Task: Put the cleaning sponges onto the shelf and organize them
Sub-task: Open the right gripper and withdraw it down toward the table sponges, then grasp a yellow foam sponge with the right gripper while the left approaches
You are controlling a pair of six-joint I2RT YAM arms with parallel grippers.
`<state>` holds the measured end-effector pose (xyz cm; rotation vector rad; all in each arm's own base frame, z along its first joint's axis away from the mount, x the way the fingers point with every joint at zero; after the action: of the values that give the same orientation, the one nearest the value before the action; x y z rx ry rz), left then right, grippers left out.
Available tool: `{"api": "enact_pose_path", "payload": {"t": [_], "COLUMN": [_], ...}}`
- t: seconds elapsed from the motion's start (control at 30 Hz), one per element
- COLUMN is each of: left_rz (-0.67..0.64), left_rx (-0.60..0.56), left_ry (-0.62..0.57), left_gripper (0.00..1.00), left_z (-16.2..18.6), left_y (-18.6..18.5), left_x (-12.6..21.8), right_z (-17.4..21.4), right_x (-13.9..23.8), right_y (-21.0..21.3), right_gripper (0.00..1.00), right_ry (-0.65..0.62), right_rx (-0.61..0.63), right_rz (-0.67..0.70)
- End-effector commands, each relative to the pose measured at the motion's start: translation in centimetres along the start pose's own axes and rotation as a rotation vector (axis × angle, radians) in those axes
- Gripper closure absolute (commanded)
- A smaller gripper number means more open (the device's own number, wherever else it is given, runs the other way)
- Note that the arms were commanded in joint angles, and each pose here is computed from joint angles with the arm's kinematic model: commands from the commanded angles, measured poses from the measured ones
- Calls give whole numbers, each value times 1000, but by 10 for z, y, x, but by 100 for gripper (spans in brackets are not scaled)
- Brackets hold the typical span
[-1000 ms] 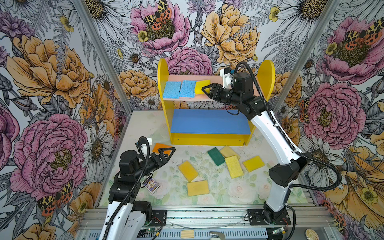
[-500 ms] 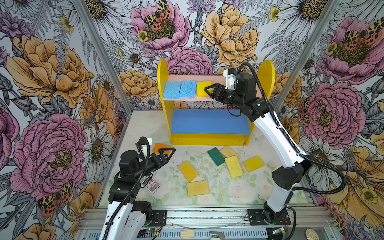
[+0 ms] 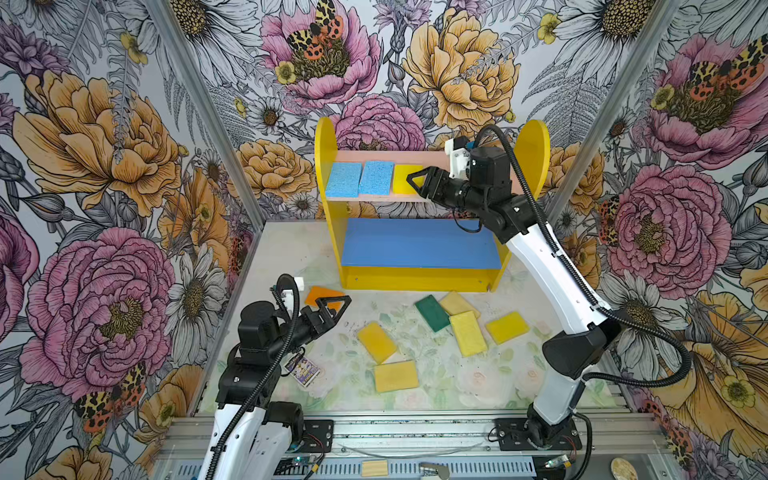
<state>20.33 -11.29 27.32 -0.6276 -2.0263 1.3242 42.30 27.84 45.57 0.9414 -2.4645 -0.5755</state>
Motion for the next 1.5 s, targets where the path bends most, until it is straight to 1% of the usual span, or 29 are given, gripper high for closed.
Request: {"api": "enact_pose_path", "payload": {"t": [0.0, 0.1, 0.23, 0.43, 0.5, 0.6, 0.67, 0.73, 0.87, 1.0, 1.03, 1.13, 1.23, 1.27, 1.3, 1.4, 1.47], "left_rz": [-2, -2, -6, -19, -29, -36, -42, -51, -84, -192, -229, -333, -357, -350, -342, -328, -337], "left_rx": [-13, -16, -10, -9, -7, 3, 14, 26, 37, 71, 72, 103, 180, 202, 222, 260, 264], "left_ry": [6, 5, 7, 7, 3, 17, 35, 49, 71, 120, 126, 132, 146, 142, 134, 120, 119], "left_gripper": [1, 1, 1, 1, 1, 1, 1, 1, 1, 1, 1, 1, 4, 6, 11, 18, 24], "left_z": [3, 3, 3, 3, 2, 4, 7, 12, 22, 42, 48, 63, 74, 75, 76, 76, 76], "left_y": [4, 3, 5, 6, 8, 11, 14, 20, 32, 63, 73, 103, 128, 133, 138, 147, 151], "left_x": [2, 2, 1, 2, 2, 0, -2, -4, -10, -26, -30, -39, -49, -52, -55, -63, -67], "right_z": [10, 11, 7, -11, -14, -5, 12, 39, 110, 201, 224, 276, 313, 320, 328, 342, 348], "right_x": [-9, -9, 2, 47, 63, 80, 89, 101, 117, 120, 118, 109, 89, 82, 74, 57, 49], "right_y": [1, 0, -2, -4, 1, 14, 15, 9, -20, -58, -64, -73, -69, -67, -64, -60, -59], "right_gripper": [35, 35, 34, 34, 34, 33, 33, 33, 34, 34, 34, 34, 34, 34, 34, 35, 35], "right_ry": [44, 46, 22, -66, -85, -62, -24, 20, 137, 307, 361, 487, 568, 584, 606, 650, 669], "right_rx": [-18, -19, -4, 69, 88, 94, 73, 50, -22, -110, -114, -104, -104, -106, -112, -111, -108], "right_rz": [-9, -5, 29, 125, 123, 62, 42, 54, 117, 202, 208, 227, 156, 130, 103, 67, 51]}}
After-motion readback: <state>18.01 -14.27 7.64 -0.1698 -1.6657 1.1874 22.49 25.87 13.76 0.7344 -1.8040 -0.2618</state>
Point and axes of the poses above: each gripper's point midway between its finger pads, its own x axis back along the fingers, its own y axis along the line the jaws close on, z = x × y, the point moved 2 cm from there along x, back along the fingers, and after that the axes turned 10 degrees about x, right-handed, at the moved point
